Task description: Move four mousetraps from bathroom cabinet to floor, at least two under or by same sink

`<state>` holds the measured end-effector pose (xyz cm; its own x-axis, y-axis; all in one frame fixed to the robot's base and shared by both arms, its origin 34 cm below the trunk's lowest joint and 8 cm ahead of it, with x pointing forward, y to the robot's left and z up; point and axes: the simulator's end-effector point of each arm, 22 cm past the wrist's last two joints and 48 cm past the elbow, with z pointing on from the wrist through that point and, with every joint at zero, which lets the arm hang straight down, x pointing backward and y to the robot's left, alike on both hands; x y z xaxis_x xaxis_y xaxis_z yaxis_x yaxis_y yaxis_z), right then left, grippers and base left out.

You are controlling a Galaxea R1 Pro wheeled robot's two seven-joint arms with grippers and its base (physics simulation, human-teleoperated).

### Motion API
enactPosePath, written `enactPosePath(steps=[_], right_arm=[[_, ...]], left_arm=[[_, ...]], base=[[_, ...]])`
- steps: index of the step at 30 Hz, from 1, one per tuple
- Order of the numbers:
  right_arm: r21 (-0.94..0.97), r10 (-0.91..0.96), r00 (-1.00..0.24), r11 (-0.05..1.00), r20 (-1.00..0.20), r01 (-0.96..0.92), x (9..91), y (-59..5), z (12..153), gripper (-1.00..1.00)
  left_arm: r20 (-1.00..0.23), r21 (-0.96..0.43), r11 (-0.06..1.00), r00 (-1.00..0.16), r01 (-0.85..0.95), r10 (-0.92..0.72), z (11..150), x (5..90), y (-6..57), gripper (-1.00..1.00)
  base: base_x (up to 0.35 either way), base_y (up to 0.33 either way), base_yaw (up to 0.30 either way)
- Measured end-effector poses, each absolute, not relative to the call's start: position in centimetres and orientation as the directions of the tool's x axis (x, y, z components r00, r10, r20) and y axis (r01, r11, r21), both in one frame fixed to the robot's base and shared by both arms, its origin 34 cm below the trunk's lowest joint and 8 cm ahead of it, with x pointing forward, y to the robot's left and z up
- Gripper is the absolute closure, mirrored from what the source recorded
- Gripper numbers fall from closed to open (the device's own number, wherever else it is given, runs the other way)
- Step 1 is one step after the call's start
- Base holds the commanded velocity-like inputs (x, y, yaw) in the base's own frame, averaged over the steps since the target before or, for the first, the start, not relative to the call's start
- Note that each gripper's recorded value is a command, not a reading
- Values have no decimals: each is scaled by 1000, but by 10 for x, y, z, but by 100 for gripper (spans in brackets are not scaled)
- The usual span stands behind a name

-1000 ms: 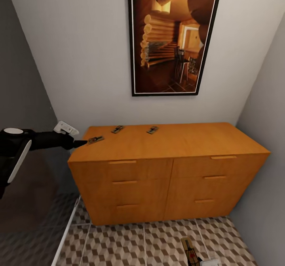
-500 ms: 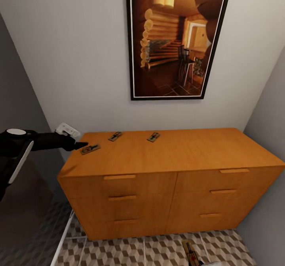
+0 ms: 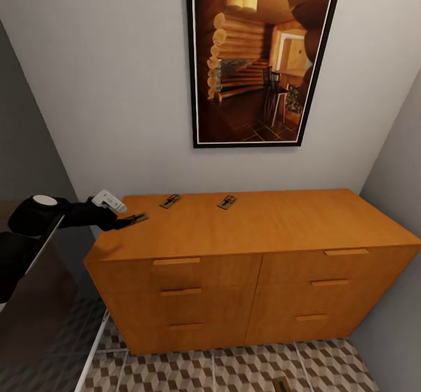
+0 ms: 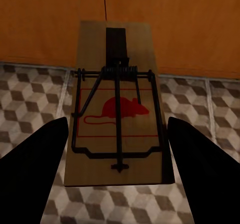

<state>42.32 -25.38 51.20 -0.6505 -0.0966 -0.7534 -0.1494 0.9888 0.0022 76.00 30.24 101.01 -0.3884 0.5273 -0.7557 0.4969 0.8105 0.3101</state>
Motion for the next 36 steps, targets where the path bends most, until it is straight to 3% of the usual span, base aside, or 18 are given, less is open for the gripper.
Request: enactPosePath(steps=[21, 36], right_arm=[[-2, -100, -650, 989, -753, -149, 424, -257, 512, 100], [-2, -100, -651, 989, -752, -149, 423, -257, 512, 100]], left_arm=[[-724, 338, 816, -424, 469, 544, 998, 764, 319, -100], [-717, 262, 804, -449, 534, 532, 983, 755, 309, -100]], base=[[0, 0, 0], [0, 0, 0]])
